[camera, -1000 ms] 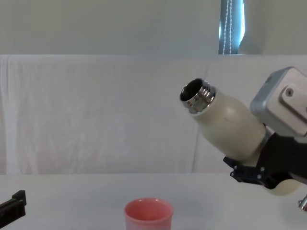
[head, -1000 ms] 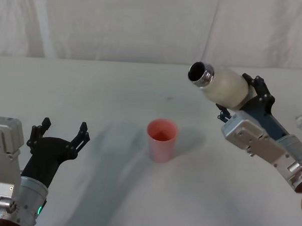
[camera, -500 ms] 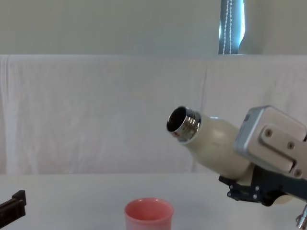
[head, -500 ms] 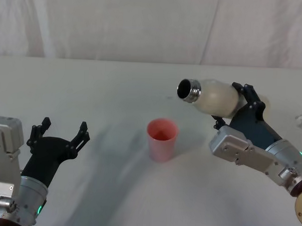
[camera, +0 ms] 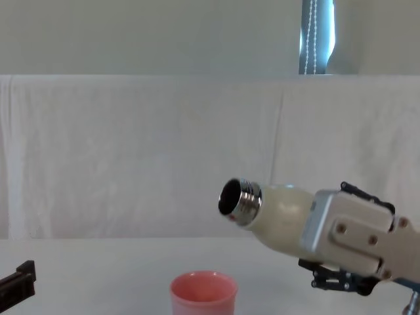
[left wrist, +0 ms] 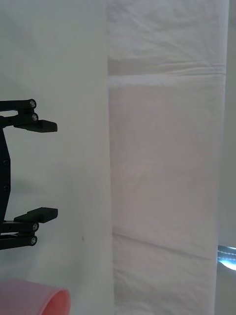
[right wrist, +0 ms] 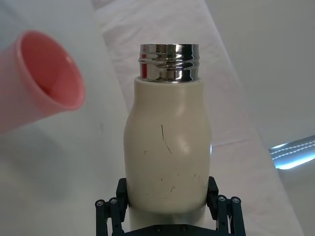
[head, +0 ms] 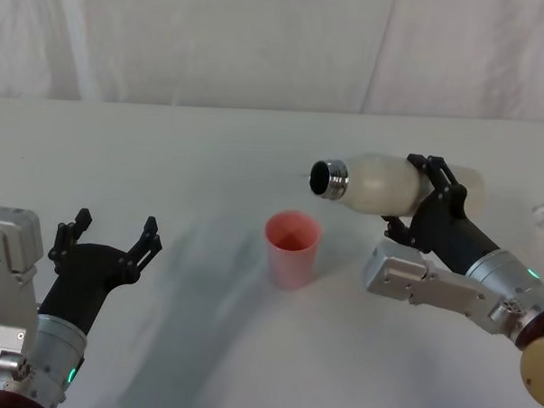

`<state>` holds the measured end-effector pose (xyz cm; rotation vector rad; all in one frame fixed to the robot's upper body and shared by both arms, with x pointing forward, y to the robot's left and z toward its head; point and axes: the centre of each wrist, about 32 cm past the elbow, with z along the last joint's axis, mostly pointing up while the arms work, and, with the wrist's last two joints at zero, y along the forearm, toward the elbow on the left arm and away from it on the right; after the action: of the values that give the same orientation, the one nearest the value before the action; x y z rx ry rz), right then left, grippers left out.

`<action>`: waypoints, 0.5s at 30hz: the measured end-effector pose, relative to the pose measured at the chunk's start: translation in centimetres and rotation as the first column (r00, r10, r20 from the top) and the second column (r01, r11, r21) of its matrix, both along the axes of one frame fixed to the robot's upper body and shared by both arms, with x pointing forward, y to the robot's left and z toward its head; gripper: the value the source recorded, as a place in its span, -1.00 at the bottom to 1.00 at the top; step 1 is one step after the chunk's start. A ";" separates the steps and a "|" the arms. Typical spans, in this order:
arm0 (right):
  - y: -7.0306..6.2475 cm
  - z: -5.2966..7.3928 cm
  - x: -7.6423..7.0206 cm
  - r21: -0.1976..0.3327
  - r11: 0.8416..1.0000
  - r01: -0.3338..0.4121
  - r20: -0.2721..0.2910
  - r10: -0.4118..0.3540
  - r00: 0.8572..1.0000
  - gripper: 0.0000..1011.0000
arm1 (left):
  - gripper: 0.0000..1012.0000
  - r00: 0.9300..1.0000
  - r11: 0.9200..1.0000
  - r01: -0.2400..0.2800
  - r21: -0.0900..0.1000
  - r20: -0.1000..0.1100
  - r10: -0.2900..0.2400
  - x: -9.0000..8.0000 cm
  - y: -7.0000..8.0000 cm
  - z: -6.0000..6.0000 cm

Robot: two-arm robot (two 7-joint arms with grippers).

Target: Grasp the thermos with one hand and pour water into the cup lid.

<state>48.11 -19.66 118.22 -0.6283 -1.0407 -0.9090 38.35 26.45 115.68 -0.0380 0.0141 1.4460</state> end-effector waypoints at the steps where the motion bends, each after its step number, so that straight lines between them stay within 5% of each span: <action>1: 0.0 -0.1 0.1 -0.013 1.000 0.002 0.001 -0.002 1.000 0.90 | 0.98 1.000 1.000 0.000 0.000 0.000 0.000 0.0 0.0 0.0; 15: 0.1 -0.7 1.0 -0.064 0.998 0.014 0.003 -0.014 1.000 0.90 | 0.98 1.000 1.000 0.000 0.000 0.000 0.000 0.0 0.0 0.0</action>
<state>49.15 -19.51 117.55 -0.6886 -1.0721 -0.8919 38.35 26.45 115.68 -0.0380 0.0141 1.4460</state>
